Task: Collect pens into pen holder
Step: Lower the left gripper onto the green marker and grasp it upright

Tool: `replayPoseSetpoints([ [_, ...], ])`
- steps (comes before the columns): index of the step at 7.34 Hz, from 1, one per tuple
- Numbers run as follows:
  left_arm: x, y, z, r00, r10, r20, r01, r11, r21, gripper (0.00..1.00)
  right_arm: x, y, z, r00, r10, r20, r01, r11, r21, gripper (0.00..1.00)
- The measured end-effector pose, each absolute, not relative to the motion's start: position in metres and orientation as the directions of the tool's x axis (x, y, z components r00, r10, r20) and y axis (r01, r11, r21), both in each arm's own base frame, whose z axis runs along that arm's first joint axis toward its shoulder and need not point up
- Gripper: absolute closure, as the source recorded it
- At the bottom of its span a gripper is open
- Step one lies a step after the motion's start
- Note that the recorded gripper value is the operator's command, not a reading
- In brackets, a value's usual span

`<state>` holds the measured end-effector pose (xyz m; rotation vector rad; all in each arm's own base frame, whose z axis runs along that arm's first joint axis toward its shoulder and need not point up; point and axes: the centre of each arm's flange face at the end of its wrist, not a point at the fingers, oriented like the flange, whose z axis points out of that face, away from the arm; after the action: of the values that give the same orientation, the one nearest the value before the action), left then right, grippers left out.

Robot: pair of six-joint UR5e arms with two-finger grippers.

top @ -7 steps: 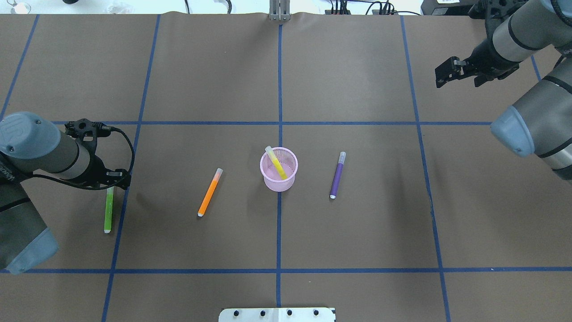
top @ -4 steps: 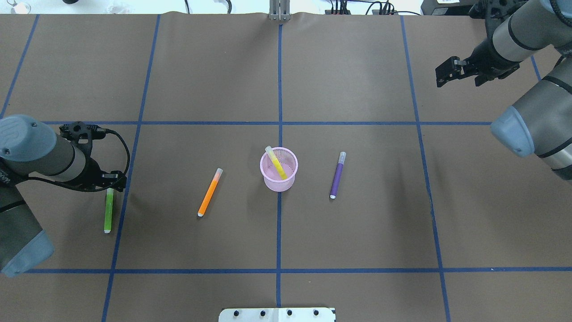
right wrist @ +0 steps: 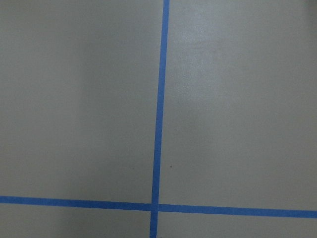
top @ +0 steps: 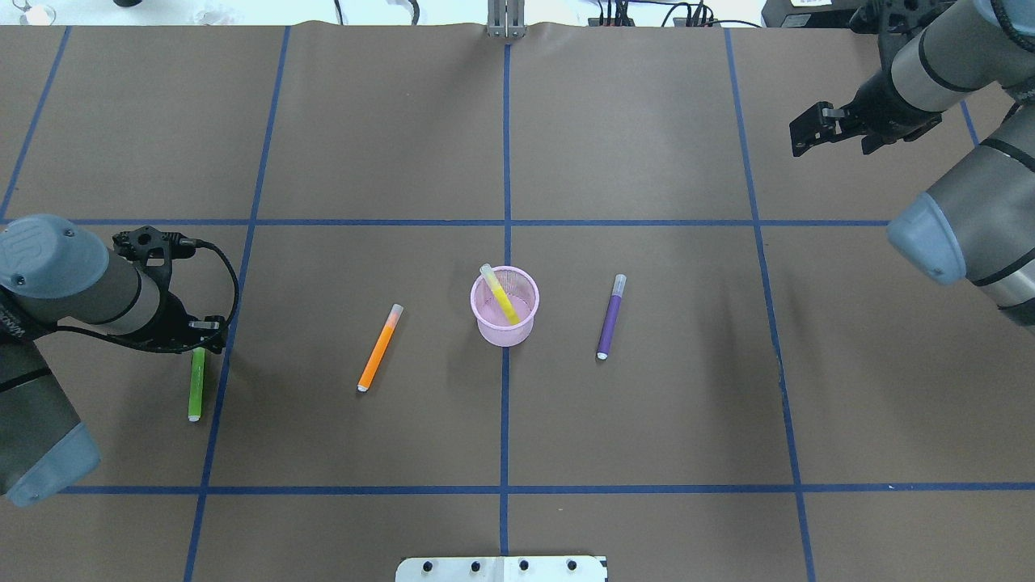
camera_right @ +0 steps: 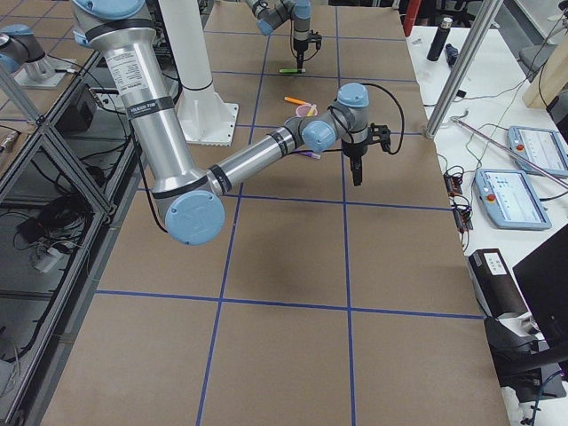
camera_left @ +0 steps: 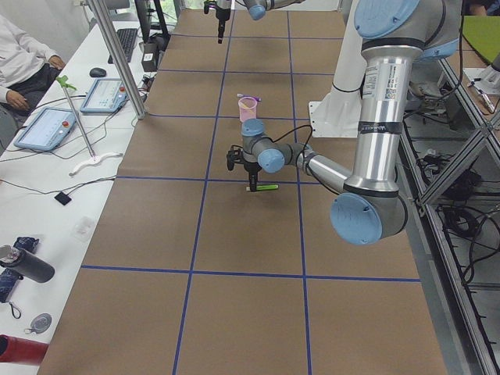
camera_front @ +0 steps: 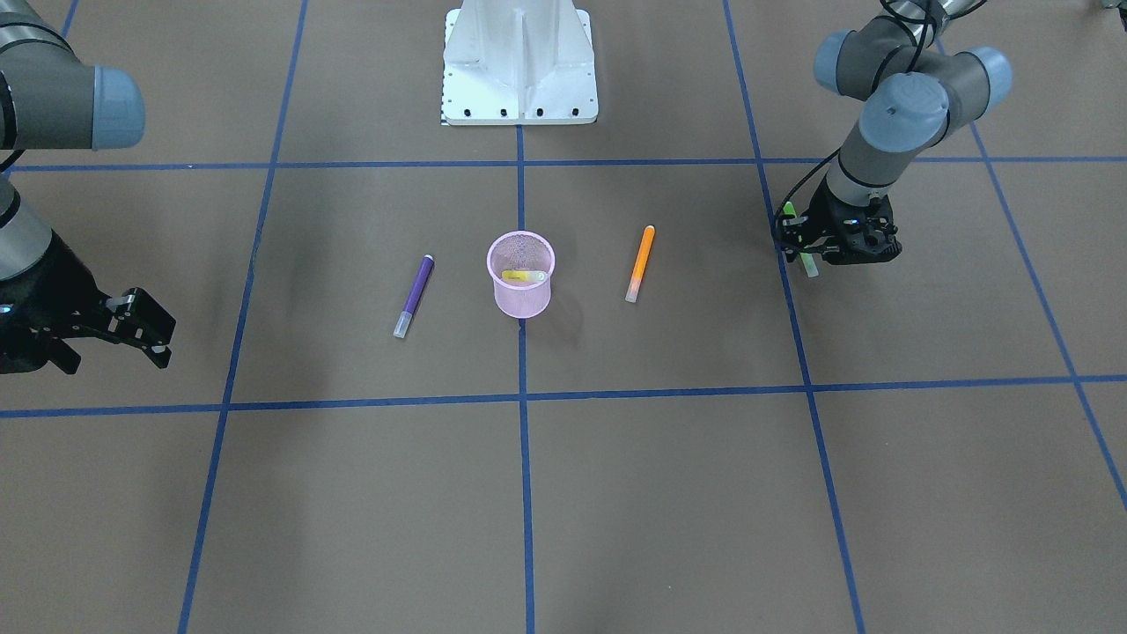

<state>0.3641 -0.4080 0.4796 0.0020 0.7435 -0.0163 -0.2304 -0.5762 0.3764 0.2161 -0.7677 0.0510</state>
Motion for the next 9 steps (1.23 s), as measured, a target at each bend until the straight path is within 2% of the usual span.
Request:
replayPoseSetpoints([
  [4,0.3648,-0.4075,0.4827,0.739,-0.014,-0.673,0.013,1.0,-0.007,0.48,-0.2302,-0.5761,0.3772,0.721,-0.031,0.692,-0.125,0.977,0.174,0.0],
  [8,0.3628,-0.4054,0.4871,0.742,-0.01,-0.67,0.006,1.0,-0.008,0.62,-0.2319,-0.5761,0.3781,0.727,-0.032,0.686,-0.126,0.976,0.179,0.0],
  [9,0.3633,-0.4049,0.4868,0.742,-0.009,-0.67,0.004,1.0,-0.008,0.62,-0.232,-0.5761,0.3786,0.728,-0.032,0.685,-0.126,0.975,0.18,0.0],
])
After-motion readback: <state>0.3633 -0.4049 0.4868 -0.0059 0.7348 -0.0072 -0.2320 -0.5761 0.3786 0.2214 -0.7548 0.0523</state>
